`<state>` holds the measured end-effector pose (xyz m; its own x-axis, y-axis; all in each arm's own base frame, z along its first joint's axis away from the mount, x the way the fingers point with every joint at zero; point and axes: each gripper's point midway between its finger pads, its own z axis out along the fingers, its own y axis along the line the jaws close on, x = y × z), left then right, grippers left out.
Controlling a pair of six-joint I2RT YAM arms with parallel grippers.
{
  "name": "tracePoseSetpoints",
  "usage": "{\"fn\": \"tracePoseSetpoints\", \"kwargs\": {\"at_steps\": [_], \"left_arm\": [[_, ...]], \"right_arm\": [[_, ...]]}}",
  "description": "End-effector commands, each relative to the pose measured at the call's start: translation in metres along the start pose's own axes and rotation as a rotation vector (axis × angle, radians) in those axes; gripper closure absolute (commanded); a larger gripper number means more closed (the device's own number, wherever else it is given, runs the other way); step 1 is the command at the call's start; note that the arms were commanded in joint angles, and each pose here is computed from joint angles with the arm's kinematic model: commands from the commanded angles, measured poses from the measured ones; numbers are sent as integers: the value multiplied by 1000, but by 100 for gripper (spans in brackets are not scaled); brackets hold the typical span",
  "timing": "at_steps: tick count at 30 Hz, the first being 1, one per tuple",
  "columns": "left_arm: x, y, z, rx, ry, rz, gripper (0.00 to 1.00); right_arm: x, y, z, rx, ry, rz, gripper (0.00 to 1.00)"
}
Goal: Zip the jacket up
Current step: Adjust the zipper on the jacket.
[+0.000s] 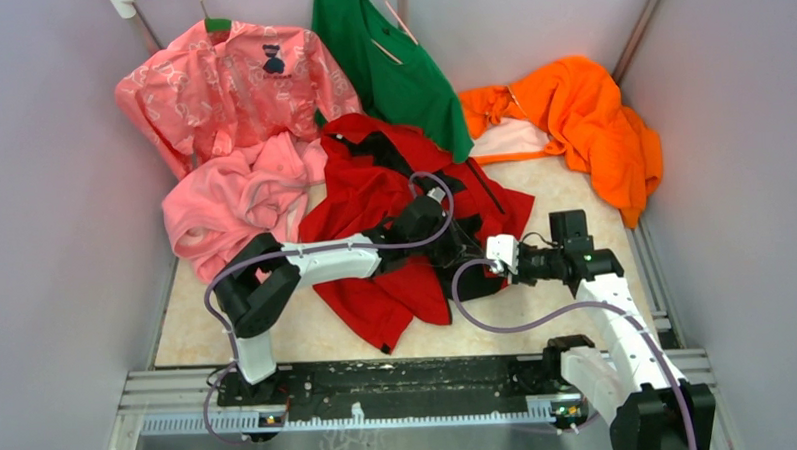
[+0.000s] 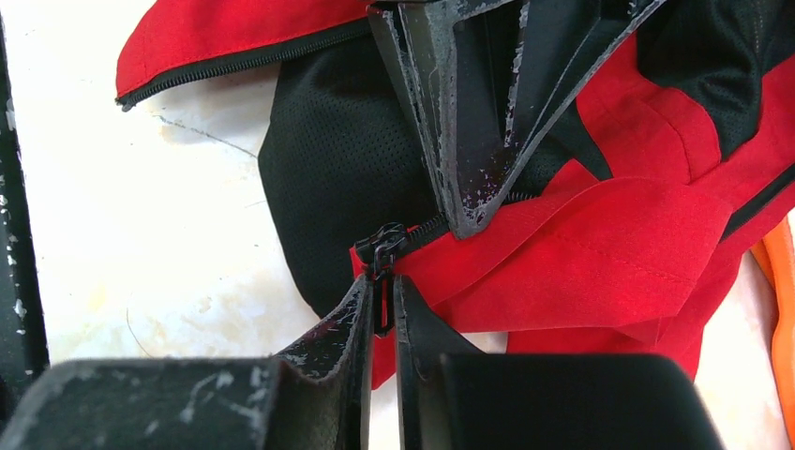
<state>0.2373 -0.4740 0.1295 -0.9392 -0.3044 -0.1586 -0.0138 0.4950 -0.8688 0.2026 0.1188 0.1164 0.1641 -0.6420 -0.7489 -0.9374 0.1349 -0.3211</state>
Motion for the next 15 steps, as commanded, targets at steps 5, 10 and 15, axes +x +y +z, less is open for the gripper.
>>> {"fn": "tracePoseSetpoints", "kwargs": {"at_steps": [5, 10, 15], "left_arm": [[-9, -18, 1, 47, -10, 138, 100], [-4, -11, 8, 31, 26, 229, 100], [0, -4, 14, -6, 27, 368, 100]], "right_arm": [[-11, -6, -3, 12, -22, -30, 100], [-13, -5, -4, 6, -24, -29, 100], [-13, -4, -4, -4, -6, -22, 100]]}}
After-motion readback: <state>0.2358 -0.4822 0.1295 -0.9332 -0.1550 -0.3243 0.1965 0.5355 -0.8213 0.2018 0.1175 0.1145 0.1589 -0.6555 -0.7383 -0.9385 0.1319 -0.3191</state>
